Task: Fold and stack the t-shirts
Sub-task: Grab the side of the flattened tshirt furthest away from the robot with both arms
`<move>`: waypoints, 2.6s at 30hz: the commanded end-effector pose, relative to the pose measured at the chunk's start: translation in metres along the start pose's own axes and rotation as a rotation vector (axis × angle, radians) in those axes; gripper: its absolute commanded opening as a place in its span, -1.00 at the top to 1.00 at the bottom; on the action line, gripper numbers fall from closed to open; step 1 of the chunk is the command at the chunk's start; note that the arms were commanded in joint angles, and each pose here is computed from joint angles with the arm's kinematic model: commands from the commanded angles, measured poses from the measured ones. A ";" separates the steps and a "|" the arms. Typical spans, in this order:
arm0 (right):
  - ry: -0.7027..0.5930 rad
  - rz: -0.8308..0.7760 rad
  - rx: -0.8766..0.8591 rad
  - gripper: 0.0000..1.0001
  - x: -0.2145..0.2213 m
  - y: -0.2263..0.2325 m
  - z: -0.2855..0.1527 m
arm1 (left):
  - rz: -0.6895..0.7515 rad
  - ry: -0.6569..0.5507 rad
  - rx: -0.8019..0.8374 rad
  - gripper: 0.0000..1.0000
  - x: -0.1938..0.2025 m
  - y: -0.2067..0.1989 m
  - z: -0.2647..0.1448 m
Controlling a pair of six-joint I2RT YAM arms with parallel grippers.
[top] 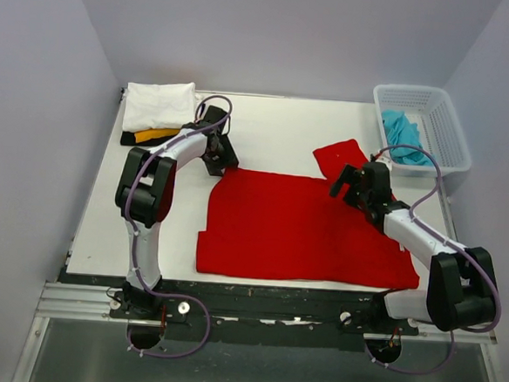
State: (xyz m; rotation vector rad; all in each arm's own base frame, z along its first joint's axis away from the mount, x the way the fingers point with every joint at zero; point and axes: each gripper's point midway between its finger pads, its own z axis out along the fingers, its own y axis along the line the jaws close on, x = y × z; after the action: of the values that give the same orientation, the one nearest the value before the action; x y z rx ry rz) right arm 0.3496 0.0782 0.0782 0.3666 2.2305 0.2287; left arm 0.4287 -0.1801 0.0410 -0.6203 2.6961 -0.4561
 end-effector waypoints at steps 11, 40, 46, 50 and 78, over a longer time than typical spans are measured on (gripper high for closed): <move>-0.022 -0.048 0.031 -1.00 -0.025 0.004 0.011 | 0.061 -0.011 -0.031 0.95 -0.011 0.001 0.006; 0.014 -0.097 0.500 -0.84 -0.103 -0.011 0.202 | 0.158 -0.033 -0.098 1.00 -0.017 0.008 -0.006; 0.014 -0.086 0.513 -0.63 -0.092 -0.020 0.181 | 0.165 -0.050 -0.115 1.00 -0.020 0.010 -0.008; 0.010 -0.097 0.497 -0.25 -0.091 -0.018 0.188 | 0.178 -0.051 -0.107 1.00 -0.022 0.008 -0.008; -0.057 -0.074 0.294 0.99 -0.130 0.026 0.134 | 0.311 -0.121 -0.001 1.00 -0.051 -0.026 -0.021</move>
State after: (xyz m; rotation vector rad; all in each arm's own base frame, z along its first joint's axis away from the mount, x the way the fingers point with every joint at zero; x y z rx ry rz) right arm 0.5550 0.0564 0.0558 0.4136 2.2584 -0.2585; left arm 0.4773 -0.1617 0.0546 -0.3406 2.6911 -0.2440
